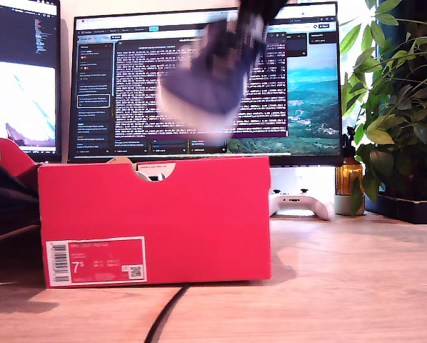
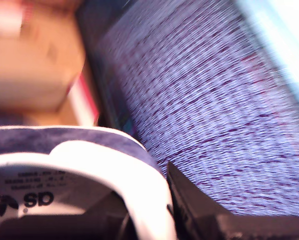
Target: Pack the blue shoes by picking the first shoe and placing it inside the red shoebox, left side, then picking and rotating the second shoe and placing it in the shoebox
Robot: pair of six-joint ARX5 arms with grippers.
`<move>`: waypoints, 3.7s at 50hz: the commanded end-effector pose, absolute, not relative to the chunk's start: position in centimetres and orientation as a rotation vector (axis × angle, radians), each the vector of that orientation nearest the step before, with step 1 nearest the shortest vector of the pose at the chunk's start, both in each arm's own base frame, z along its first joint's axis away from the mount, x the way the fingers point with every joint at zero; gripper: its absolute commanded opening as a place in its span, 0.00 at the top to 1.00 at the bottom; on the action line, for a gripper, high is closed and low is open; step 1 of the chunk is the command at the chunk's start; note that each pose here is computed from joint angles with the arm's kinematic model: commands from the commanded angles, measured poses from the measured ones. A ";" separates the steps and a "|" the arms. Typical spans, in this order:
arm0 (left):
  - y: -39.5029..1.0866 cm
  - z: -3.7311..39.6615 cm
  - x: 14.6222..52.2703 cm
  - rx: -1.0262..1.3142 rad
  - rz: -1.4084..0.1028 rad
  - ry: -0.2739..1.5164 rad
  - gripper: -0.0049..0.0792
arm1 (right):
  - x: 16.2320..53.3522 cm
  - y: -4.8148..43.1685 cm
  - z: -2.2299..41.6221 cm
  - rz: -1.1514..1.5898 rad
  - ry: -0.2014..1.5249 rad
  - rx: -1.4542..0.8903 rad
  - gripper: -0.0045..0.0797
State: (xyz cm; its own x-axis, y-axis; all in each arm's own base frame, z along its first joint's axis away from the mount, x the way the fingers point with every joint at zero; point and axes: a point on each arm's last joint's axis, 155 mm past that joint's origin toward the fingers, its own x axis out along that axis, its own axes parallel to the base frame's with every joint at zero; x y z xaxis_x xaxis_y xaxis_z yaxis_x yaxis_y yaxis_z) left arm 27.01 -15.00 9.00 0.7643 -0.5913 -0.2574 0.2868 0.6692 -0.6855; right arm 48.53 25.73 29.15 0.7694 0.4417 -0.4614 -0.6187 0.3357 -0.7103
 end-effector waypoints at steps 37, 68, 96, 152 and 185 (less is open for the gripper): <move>-15.2 10.3 27.5 -0.711 -0.529 0.460 0.97 | 49.5 29.6 17.5 0.856 0.357 -1.101 0.96; -15.2 10.2 27.5 -0.732 -0.523 0.468 0.97 | 50.1 29.8 15.4 0.899 0.349 -1.218 0.96; -15.2 10.2 27.5 -0.731 -0.521 0.468 0.96 | 50.7 29.1 17.7 0.850 0.326 -1.227 0.96; -15.4 9.8 27.1 -0.698 -0.538 0.486 0.97 | 48.9 30.9 24.2 0.617 0.372 -0.929 0.95; -13.8 10.2 23.1 -0.448 -0.556 0.469 0.97 | 46.0 20.6 19.6 0.454 0.878 -0.416 0.95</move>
